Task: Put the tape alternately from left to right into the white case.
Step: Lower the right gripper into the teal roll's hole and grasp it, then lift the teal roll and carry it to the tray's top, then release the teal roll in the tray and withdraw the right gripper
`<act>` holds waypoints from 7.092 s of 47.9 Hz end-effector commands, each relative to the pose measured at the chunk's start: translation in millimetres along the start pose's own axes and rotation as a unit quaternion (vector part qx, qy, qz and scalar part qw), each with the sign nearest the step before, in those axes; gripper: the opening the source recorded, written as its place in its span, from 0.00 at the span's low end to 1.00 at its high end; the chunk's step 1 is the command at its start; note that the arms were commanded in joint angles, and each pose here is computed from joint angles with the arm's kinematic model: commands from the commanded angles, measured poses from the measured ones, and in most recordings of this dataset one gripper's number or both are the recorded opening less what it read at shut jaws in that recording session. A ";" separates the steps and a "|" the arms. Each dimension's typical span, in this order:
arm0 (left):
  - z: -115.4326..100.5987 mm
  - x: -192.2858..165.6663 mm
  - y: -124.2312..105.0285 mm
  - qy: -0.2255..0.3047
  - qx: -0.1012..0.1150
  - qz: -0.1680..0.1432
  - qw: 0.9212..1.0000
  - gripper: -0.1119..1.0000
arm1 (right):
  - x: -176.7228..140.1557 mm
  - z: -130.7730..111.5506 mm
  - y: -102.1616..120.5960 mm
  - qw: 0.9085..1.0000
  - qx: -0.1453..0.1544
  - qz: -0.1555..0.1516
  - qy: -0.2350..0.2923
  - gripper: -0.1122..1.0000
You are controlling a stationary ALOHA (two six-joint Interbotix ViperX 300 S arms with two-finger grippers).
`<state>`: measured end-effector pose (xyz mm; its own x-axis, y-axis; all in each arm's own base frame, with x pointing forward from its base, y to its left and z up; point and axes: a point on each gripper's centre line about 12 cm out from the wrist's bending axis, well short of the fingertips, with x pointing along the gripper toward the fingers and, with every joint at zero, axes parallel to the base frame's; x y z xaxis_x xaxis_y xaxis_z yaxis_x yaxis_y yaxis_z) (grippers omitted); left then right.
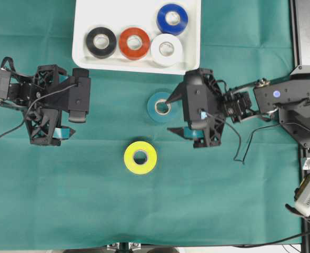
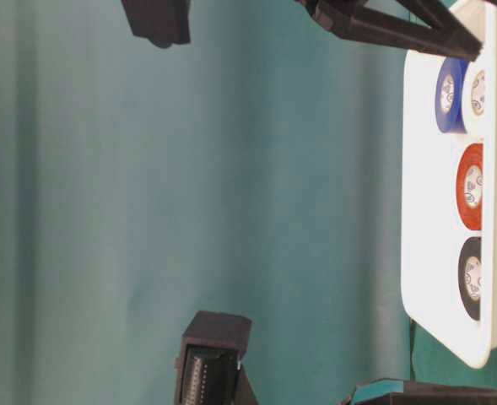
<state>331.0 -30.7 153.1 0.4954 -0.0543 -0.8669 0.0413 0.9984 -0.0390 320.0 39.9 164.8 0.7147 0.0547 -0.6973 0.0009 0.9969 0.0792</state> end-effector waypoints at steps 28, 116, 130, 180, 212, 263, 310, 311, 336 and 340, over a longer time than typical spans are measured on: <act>7.0 -6.3 -1.6 -0.018 0.002 -0.002 1.000 0.58 | 3.1 5.4 18.3 0.999 0.017 0.026 -0.011 0.84; 6.5 -6.1 -1.5 -0.018 0.001 -0.002 1.000 0.59 | 60.7 -22.5 -11.4 0.997 0.034 -0.019 0.071 0.34; 6.5 -6.1 -1.5 -0.018 0.001 -0.002 1.000 0.59 | 56.1 -16.7 -10.7 0.997 0.035 -0.017 0.061 0.34; 7.0 -7.1 -1.6 -0.019 0.001 -0.002 1.000 0.59 | 0.6 42.5 -8.9 0.999 0.042 -0.023 -0.025 0.34; 7.5 -6.1 -1.6 -0.018 0.001 -0.002 1.000 0.58 | 6.1 64.1 -90.0 0.991 0.061 -0.111 -0.042 0.34; 8.1 -5.8 -1.6 -0.019 0.001 -0.002 1.000 0.59 | 34.4 67.7 -204.0 0.974 0.107 -0.193 -0.049 0.34; 8.5 -6.0 -2.2 -0.019 0.001 -0.003 1.000 0.58 | 37.4 65.0 -212.6 0.973 0.114 -0.192 -0.056 0.49; 8.3 -5.5 -1.6 -0.018 0.001 -0.002 1.000 0.58 | 37.4 64.9 -212.5 0.973 0.114 -0.192 -0.056 0.54; 8.9 -6.2 -1.7 -0.019 0.001 -0.002 1.000 0.58 | 36.9 64.4 -212.5 0.973 0.115 -0.193 -0.055 0.85; 8.7 -5.7 -1.7 -0.018 0.001 -0.002 1.000 0.58 | 37.6 63.1 -211.2 0.973 0.115 -0.192 -0.052 0.85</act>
<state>331.6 -30.8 153.5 0.5007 -0.0547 -0.8639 0.0401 0.9984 -0.0399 387.4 -171.5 146.2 0.6649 -0.3262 -0.6719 0.4311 0.9022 -0.0114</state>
